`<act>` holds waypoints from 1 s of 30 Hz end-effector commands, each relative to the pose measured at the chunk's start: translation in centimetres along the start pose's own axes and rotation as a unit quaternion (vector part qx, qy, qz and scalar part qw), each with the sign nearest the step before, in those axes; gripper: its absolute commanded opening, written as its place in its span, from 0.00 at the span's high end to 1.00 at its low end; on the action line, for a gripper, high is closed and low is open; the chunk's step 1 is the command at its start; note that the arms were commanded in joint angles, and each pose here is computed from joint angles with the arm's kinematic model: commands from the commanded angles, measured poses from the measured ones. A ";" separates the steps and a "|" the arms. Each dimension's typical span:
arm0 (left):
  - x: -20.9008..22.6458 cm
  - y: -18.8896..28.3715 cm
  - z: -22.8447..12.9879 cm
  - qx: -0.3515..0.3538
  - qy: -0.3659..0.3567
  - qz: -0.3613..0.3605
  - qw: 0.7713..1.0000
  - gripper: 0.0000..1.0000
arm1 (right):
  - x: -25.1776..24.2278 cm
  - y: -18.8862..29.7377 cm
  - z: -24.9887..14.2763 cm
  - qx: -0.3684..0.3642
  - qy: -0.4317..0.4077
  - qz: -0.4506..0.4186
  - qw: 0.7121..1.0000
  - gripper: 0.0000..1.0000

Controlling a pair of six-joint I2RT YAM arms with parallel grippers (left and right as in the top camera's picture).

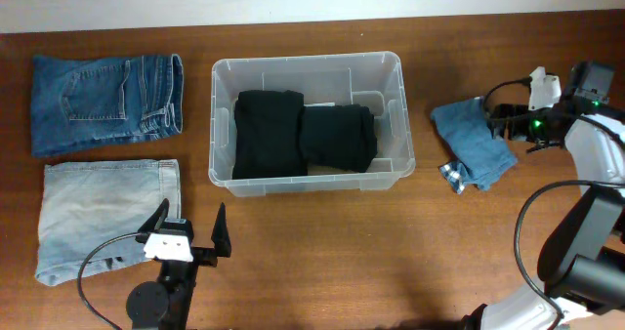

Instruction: Pack container

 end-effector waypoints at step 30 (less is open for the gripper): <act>0.2 0.0 -0.2 0.000 -0.007 0.005 1.000 0.01 | 4.4 -7.3 -2.8 0.076 0.137 0.045 0.987 0.01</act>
Point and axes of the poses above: each gripper's point midway between its finger pads, its own y axis back along the fingers, its own x axis along the line the jaws close on, z = x × y, the point moved 2 cm from there along y, back along the fingers
